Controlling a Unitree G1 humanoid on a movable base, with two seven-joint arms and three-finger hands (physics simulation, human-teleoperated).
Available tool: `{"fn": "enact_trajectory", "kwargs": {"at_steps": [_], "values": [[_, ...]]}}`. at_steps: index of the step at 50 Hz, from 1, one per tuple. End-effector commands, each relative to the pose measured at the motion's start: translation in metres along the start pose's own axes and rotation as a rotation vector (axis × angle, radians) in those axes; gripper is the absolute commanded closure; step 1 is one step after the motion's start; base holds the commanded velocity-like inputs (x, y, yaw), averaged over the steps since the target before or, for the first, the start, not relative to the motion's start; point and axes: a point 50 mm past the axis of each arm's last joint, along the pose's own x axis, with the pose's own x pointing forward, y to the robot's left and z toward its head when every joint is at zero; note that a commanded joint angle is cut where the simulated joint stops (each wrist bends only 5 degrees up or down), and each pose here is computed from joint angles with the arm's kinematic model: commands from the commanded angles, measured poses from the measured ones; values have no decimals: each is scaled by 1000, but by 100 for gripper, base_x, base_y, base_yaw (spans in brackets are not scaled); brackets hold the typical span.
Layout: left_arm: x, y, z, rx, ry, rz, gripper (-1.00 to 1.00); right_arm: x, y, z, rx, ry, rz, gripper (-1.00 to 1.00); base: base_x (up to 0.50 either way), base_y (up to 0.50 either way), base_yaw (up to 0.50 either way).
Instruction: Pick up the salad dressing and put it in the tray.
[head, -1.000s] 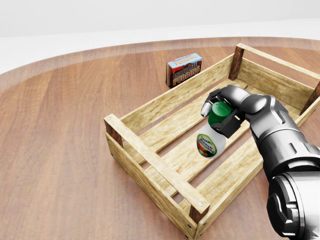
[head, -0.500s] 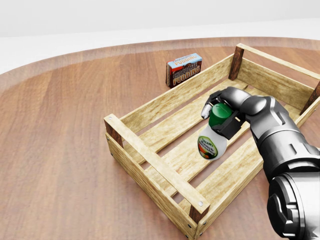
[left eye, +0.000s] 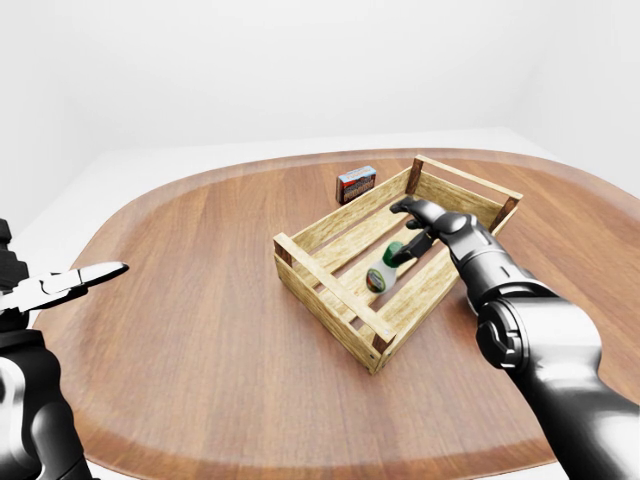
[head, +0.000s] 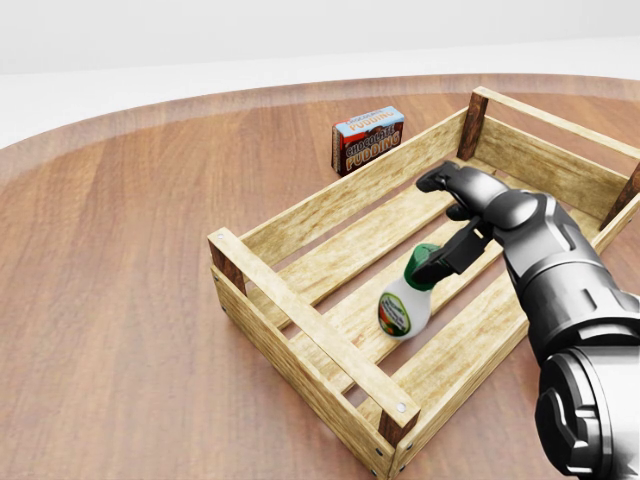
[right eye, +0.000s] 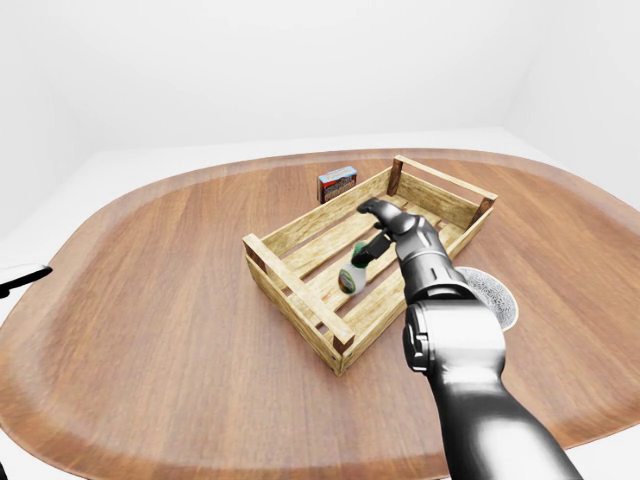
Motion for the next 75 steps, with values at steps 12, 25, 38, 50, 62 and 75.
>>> {"fn": "enact_trajectory", "kwargs": {"at_steps": [12,25,38,50,62,75], "values": [[0,0,3,-3,-12,-1,-100,3,9,-15,55,17,-3,-100,0,0,0],[0,-1,5,-4,-23,-2,-100,4,20,-37,96,59,20,-100,0,0,0],[0,-4,13,-11,-54,-11,-100,-3,2,-52,138,68,-2,-100,0,0,0],[-1,-5,20,-14,-86,-15,-100,-15,-35,-36,62,23,-54,-100,0,0,0],[0,-4,26,-19,-110,-15,-100,-45,-64,17,-160,-200,-85,-100,0,0,0],[0,-2,36,-28,-151,-10,-100,-160,-86,49,-574,-388,-543,-100,0,0,0]]}}
